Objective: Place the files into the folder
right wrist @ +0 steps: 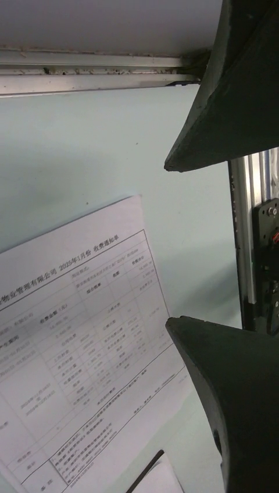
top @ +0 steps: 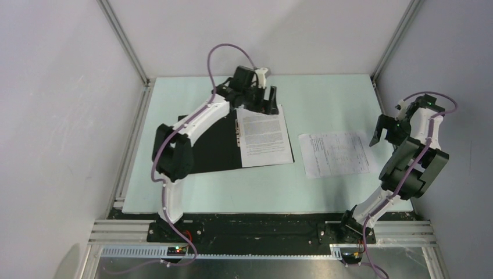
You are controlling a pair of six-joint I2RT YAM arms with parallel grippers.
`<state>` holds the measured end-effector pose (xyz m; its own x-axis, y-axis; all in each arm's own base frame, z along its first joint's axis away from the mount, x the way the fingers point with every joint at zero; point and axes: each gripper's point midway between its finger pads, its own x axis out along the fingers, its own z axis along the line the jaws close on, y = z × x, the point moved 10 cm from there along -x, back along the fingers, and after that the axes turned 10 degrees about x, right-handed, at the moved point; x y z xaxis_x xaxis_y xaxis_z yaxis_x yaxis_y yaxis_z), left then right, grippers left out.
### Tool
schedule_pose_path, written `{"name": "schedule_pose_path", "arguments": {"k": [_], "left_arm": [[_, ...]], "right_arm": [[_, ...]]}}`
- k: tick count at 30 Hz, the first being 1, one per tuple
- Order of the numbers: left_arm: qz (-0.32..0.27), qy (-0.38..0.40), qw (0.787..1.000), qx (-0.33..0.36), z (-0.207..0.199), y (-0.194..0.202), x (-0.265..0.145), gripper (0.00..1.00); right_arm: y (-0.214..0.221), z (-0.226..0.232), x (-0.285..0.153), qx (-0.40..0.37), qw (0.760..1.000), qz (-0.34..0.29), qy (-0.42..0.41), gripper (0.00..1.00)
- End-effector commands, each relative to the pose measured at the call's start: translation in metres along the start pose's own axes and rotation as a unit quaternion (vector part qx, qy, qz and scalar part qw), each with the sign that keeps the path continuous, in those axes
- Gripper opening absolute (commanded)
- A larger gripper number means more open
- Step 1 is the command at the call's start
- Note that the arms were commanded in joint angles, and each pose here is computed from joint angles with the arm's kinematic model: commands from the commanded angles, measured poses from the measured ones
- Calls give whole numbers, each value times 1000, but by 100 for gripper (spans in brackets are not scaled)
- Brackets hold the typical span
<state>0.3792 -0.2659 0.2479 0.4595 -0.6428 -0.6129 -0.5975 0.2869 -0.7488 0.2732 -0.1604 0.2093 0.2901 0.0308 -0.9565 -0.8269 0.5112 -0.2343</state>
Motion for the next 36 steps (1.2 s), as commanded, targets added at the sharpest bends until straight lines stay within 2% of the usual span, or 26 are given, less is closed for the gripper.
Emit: {"name": "schedule_pose_path", "arguments": {"k": [1,7,13,18,27,30,36], "left_arm": [[-1,93,995,-20,-40,-7,32,91],[13,119,992,-27,-57,-3,58,89],[31,157,987,21,-52,11,72,90],[49,178,982,-45,-49,13,101,90],[38,116,991,-52,-34,13,124,92],[46,122,990,-59,-32,19,133,92],[60,134,986,-82,-33,29,146,92]], "right_arm": [[11,-17,-10,-13,1000,7,-19,98],[11,-35,9,13,1000,5,-16,96],[16,-38,31,71,997,27,-29,95],[27,-38,44,82,996,26,-36,96],[30,-40,69,75,997,35,-3,96],[31,-40,76,80,996,46,-4,96],[38,-34,92,99,990,89,-55,95]]}}
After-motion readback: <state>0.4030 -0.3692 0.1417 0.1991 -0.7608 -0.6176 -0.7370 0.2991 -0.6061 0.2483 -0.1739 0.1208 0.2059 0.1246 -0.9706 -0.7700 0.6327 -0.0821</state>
